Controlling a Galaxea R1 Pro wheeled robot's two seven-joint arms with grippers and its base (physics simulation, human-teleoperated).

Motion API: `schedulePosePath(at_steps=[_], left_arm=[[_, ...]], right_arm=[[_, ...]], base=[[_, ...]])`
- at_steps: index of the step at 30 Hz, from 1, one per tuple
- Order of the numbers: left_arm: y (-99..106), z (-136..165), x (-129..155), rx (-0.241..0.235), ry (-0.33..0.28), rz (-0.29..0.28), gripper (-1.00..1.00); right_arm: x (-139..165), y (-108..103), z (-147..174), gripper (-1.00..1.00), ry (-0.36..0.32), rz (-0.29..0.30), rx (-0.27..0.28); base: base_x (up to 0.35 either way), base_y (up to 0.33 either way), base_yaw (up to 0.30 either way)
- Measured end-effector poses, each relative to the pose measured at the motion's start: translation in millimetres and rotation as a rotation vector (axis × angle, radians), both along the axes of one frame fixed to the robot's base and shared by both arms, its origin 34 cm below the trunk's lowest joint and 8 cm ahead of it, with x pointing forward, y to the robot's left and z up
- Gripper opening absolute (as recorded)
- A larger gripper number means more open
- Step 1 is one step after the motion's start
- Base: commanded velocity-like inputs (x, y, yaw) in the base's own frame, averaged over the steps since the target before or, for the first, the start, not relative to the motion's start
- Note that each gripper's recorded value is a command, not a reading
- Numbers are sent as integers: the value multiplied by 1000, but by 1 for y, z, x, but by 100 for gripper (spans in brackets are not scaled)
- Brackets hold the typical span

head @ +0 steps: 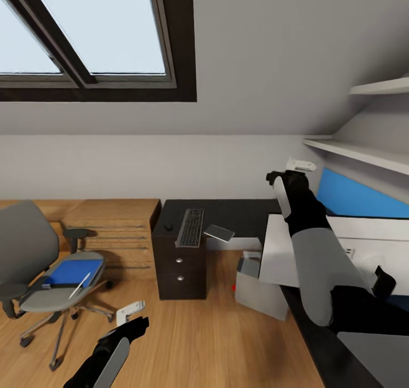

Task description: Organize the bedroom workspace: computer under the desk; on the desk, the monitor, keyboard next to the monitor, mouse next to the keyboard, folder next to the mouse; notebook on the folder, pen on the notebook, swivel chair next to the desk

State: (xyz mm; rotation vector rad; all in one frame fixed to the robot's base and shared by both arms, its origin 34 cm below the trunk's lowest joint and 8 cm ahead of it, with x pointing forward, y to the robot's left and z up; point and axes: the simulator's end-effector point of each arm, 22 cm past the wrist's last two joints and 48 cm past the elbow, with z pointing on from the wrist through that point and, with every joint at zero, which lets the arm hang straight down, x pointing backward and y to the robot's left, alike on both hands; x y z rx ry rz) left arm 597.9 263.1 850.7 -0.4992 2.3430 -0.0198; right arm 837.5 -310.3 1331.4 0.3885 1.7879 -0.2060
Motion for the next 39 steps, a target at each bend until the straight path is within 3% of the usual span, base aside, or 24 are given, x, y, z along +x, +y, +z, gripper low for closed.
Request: schedulePosePath(at_steps=[4, 6, 11, 17, 26, 39], left_arm=[[0, -1, 0, -1, 2, 0, 100], [0, -1, 0, -1, 2, 0, 100], [0, -1, 0, -2, 3, 0, 100], [-1, -1, 0, -1, 2, -2, 100], [-2, -1, 0, -1, 3, -3, 100], [-2, -1, 0, -1, 2, -4, 100]], right_arm=[[-7, 5, -28, 100, 148, 24, -3], [-7, 7, -32, 100, 186, 32, -5], [9, 11, -12, 100, 271, 55, -10], [19, -9, 3, 100, 335, 23, 5], [6, -12, -36, 100, 484, 5, -19], [-3, -13, -63, 100, 560, 7, -25]], base=[[129, 0, 0], [51, 0, 0], [19, 0, 0], [3, 0, 0], [0, 0, 0], [0, 0, 0]])
